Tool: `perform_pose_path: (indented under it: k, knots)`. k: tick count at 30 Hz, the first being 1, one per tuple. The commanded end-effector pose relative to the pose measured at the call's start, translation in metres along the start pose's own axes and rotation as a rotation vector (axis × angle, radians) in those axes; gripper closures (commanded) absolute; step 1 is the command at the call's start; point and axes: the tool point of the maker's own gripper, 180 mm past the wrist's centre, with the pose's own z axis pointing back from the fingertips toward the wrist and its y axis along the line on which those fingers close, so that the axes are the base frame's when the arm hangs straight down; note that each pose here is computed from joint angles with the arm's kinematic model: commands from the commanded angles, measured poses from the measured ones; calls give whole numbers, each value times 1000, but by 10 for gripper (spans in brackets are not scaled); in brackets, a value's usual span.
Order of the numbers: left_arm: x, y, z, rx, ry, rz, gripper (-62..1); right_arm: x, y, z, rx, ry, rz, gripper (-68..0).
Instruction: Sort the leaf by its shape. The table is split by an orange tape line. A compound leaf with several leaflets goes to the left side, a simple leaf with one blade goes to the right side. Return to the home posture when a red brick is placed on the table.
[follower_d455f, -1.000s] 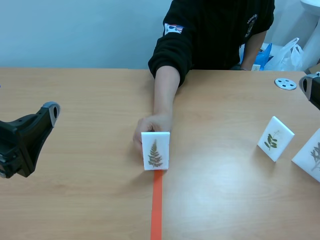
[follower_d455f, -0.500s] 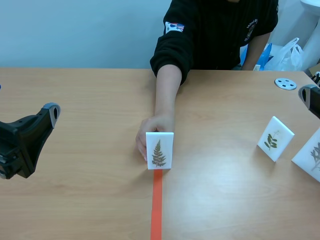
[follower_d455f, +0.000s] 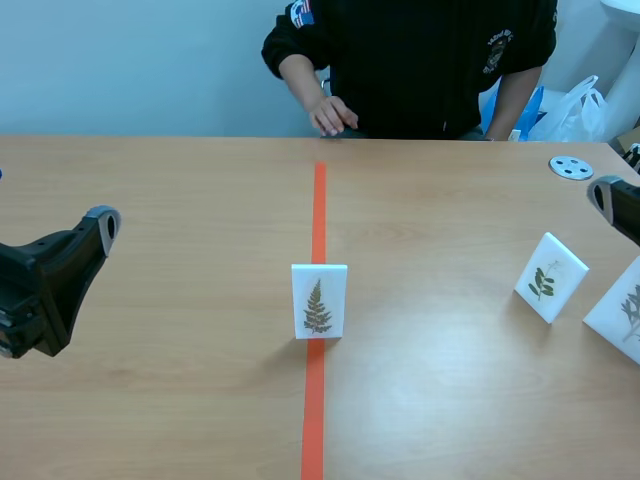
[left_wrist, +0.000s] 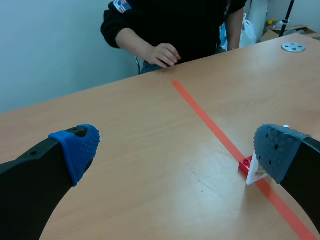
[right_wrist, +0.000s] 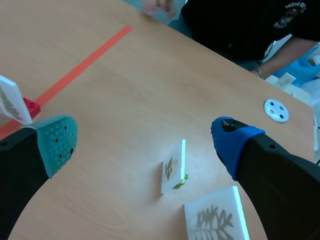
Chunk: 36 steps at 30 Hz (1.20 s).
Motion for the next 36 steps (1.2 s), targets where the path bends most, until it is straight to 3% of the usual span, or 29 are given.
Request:
perform_pose_path:
  k: [1, 5, 9, 13, 19, 26, 36]
  knots:
    - [6, -1, 0, -2, -20, 2, -623, 14, 1, -7, 33, -30, 38, -547]
    - [5, -1, 0, 1, -13, 4, -623, 4, 5, -25, 75, 4, 63, -536]
    - [4, -1, 1, 6, -14, 10, -623, -10, 9, -47, 112, 21, 25, -449]
    - [4, -1, 1, 14, -16, 18, -623, -22, 22, -72, 175, 45, 22, -446]
    - [3, 0, 2, 31, -17, 36, -623, -27, 51, -100, 310, 60, 73, -622]
    - [2, 0, 3, 49, -20, 56, -623, -35, 88, -124, 461, 72, 102, -623]
    - [2, 0, 3, 55, -21, 61, -623, -47, 141, -166, 582, 85, 84, -590]
